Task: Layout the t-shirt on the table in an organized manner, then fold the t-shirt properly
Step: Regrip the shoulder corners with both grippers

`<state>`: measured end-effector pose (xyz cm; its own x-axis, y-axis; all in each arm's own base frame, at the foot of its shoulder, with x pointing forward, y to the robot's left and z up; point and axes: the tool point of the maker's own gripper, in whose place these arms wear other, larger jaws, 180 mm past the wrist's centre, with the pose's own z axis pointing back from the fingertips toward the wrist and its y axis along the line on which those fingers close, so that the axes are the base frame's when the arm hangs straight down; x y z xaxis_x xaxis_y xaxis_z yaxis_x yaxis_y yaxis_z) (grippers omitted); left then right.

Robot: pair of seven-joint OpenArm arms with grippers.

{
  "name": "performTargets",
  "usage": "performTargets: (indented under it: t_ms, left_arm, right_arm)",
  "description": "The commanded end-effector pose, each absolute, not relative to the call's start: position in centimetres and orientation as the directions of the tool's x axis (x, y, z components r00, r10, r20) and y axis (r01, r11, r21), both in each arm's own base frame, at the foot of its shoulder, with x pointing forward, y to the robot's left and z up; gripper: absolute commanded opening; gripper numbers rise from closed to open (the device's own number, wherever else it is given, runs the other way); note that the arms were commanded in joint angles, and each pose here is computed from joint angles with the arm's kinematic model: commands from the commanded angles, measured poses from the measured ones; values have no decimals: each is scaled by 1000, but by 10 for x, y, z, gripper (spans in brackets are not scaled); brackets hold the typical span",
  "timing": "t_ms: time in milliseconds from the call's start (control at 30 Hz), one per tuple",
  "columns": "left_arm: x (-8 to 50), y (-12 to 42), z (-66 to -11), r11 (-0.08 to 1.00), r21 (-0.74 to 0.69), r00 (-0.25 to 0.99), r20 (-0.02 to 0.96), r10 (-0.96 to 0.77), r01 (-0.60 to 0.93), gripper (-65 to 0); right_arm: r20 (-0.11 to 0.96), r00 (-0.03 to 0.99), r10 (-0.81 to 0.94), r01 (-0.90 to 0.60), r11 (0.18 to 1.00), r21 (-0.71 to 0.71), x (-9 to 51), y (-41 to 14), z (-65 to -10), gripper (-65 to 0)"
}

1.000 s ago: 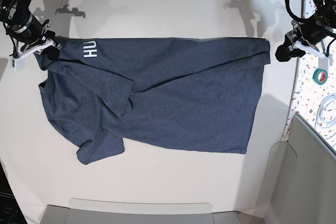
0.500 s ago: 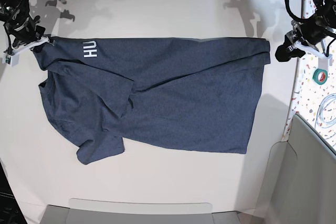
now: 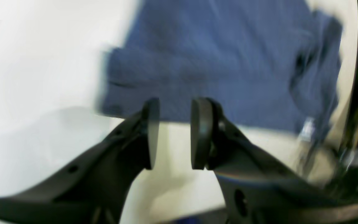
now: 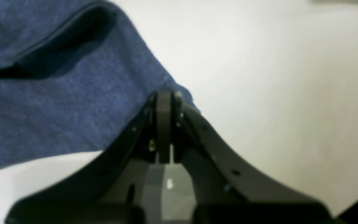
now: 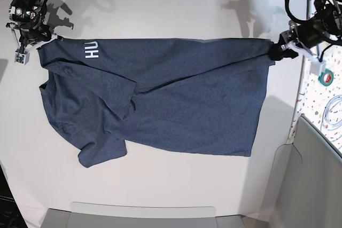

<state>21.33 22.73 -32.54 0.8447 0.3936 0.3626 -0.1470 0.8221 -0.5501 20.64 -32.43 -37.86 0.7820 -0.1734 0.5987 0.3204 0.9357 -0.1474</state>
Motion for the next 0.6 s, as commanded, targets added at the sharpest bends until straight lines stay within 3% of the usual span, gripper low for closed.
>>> performTargets:
  t_ms: [0, 167, 367, 567]
  left_arm:
    - [215, 218, -322, 832, -546, 870, 359, 338, -99, -492]
    - [212, 192, -346, 834, -549, 923, 294, 250, -51, -492]
    - [219, 216, -373, 851, -505, 919, 249, 305, -145, -498]
    - [229, 234, -375, 903, -405, 914, 297, 276, -141, -518]
  right_arm:
    - [641, 755, -139, 315, 934, -168, 217, -330, -364, -650]
    - [642, 754, -140, 317, 933, -169, 218, -331, -363, -650]
    - [644, 756, -120, 310, 932, -191, 218, -337, -359, -650]
    - [645, 755, -117, 309, 931, -193, 219, -338, -358, -650]
